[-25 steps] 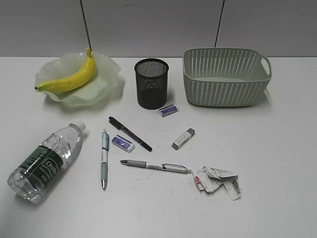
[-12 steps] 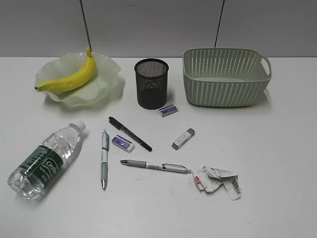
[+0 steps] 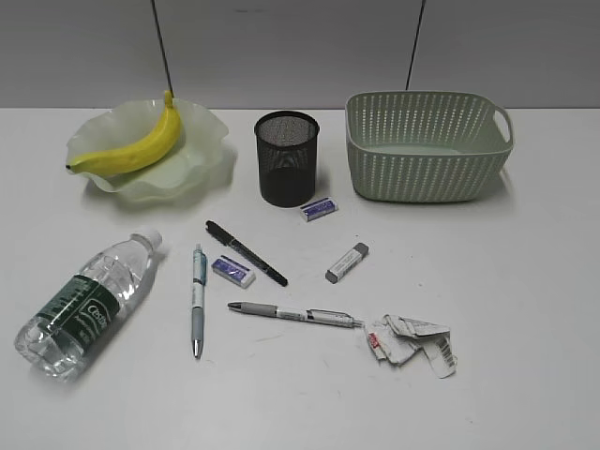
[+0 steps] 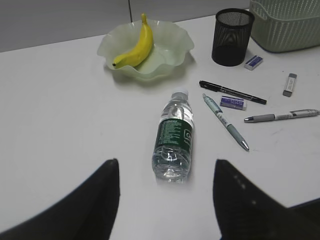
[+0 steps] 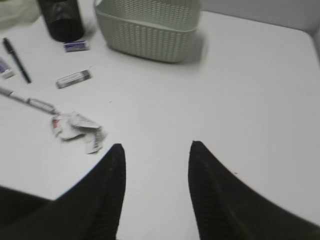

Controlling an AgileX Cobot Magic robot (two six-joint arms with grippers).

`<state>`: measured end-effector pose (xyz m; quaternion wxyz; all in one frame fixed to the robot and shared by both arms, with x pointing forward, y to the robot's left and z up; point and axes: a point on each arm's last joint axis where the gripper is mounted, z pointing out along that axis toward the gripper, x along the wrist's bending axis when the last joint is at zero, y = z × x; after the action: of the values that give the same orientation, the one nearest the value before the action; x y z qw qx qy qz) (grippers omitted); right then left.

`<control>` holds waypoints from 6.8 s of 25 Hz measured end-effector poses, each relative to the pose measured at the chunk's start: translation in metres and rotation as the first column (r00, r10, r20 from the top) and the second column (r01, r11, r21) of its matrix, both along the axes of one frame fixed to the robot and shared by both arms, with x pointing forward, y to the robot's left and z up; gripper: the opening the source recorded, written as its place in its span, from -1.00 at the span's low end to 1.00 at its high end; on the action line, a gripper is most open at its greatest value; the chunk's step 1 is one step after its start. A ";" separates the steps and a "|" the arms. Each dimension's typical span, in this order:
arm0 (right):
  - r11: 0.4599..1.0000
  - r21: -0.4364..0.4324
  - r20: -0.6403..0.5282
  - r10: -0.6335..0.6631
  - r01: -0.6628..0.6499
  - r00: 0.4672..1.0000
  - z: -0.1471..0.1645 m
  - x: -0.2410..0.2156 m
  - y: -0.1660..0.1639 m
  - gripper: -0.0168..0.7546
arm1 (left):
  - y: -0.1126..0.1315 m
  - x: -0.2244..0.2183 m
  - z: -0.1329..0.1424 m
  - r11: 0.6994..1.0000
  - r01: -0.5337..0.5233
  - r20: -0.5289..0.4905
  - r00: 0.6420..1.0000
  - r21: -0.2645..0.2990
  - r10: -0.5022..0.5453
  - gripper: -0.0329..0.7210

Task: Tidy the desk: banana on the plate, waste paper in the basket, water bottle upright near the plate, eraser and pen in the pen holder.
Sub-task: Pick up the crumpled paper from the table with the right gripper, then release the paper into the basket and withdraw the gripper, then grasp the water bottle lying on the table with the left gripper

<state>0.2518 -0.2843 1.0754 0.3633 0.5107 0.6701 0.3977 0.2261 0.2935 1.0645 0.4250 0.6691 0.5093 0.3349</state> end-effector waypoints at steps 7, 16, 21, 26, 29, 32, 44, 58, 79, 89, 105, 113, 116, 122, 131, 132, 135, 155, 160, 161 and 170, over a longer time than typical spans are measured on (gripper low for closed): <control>0.963 0.004 -0.186 0.267 -0.271 0.946 0.013 0.065 0.020 -0.07 | 0.000 0.000 -0.001 1.000 -0.003 -0.001 1.000 0.005 0.003 0.24; 0.831 -0.007 -0.482 0.484 -0.556 0.730 -0.014 0.156 0.068 0.11 | 0.001 0.001 -0.002 1.000 0.005 -0.002 1.000 0.005 -0.005 0.24; 0.762 -0.037 -0.602 0.499 -0.646 0.624 -0.050 0.199 0.100 0.26 | 0.001 0.001 -0.002 1.000 0.004 -0.002 1.000 0.006 -0.004 0.24; 0.728 -0.045 -0.688 0.474 -0.684 0.549 -0.087 0.237 0.124 0.32 | 0.001 0.001 -0.002 1.000 0.004 -0.002 1.000 0.006 -0.004 0.24; 0.722 -0.026 -0.743 0.449 -0.692 0.497 -0.114 0.251 0.131 0.32 | 0.001 0.001 -0.002 1.000 0.004 -0.002 1.000 0.006 -0.004 0.24; 0.704 -0.013 -0.797 0.422 -0.710 0.433 -0.142 0.255 0.137 0.32 | 0.001 0.001 -0.002 1.000 0.004 -0.002 1.000 0.006 -0.004 0.24; 0.714 -0.057 -0.819 0.366 -0.697 0.443 -0.191 0.266 0.146 0.33 | 0.001 0.000 -0.002 1.000 0.004 -0.002 1.000 0.006 -0.004 0.24; 0.695 -0.005 -0.866 0.357 -0.719 0.351 -0.170 0.256 0.143 -0.79 | 0.001 0.000 -0.002 1.000 0.004 -0.002 1.000 0.006 -0.004 0.24; 0.926 -0.292 -0.303 0.149 -0.241 0.941 -0.031 0.384 0.095 -0.79 | 0.001 0.000 -0.002 1.000 0.004 -0.002 1.000 0.006 -0.004 0.24; 0.953 -0.213 -0.402 0.114 -0.214 0.908 -0.090 0.460 0.116 -0.23 | 0.001 0.000 -0.002 1.000 0.004 -0.002 1.000 0.006 -0.004 0.24; 0.982 -0.101 -0.676 0.051 -0.161 0.735 0.003 0.400 0.105 0.53 | 0.001 0.000 -0.002 1.000 0.004 -0.002 1.000 0.006 -0.004 0.24; 0.993 -0.040 -0.497 0.080 -0.115 0.864 0.115 0.305 0.079 0.53 | 0.001 0.000 -0.002 1.000 0.004 -0.002 1.000 0.005 -0.004 0.24; 0.993 -0.034 -0.474 0.084 -0.114 0.877 0.126 0.258 0.066 0.53 | 0.001 0.000 -0.002 1.000 0.004 -0.002 1.000 0.005 -0.004 0.24; 0.993 -0.024 -0.496 0.089 -0.116 0.864 0.098 0.160 0.039 0.53 | 0.001 0.000 -0.002 1.000 0.004 -0.002 1.000 0.005 -0.004 0.24; 0.988 0.061 -0.424 0.153 -0.141 0.893 0.027 0.034 0.011 0.53 | 0.000 0.002 -0.001 1.000 0.004 -0.009 1.000 0.006 -0.004 0.24; 0.988 0.063 -0.407 0.155 -0.142 0.900 0.019 0.025 0.008 0.53 | 0.000 0.003 -0.001 1.000 0.004 -0.017 1.000 0.006 -0.004 0.24; 0.987 0.071 -0.316 0.160 -0.145 0.935 0.001 -0.001 0.000 0.53 | -0.001 0.009 -0.001 1.000 0.017 -0.052 0.999 0.003 -0.017 0.24; 0.986 0.086 -0.086 0.153 -0.146 0.984 -0.016 -0.031 -0.010 0.53 | -0.039 0.173 -0.003 0.994 0.086 -0.342 0.934 -0.062 -0.103 0.28; 0.987 0.079 -0.077 0.146 -0.140 0.986 -0.016 -0.030 -0.011 0.53 | -0.051 0.241 -0.035 0.994 0.099 -0.566 0.818 -0.038 -0.103 0.61; 0.987 0.078 -0.074 0.144 -0.138 0.987 -0.016 -0.030 -0.011 0.53 | -0.054 0.253 -0.038 0.994 0.104 -0.592 0.799 -0.036 -0.105 0.64; 0.991 0.059 -0.065 0.127 -0.123 0.990 -0.016 -0.029 -0.013 0.53 | -0.088 0.325 -0.093 0.973 0.230 -0.781 0.611 0.017 -0.131 0.68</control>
<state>0.2232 -0.2974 1.0596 0.3005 0.4907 0.7017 0.4201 0.5509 0.2053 0.9710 0.1569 0.8191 0.5518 -0.0008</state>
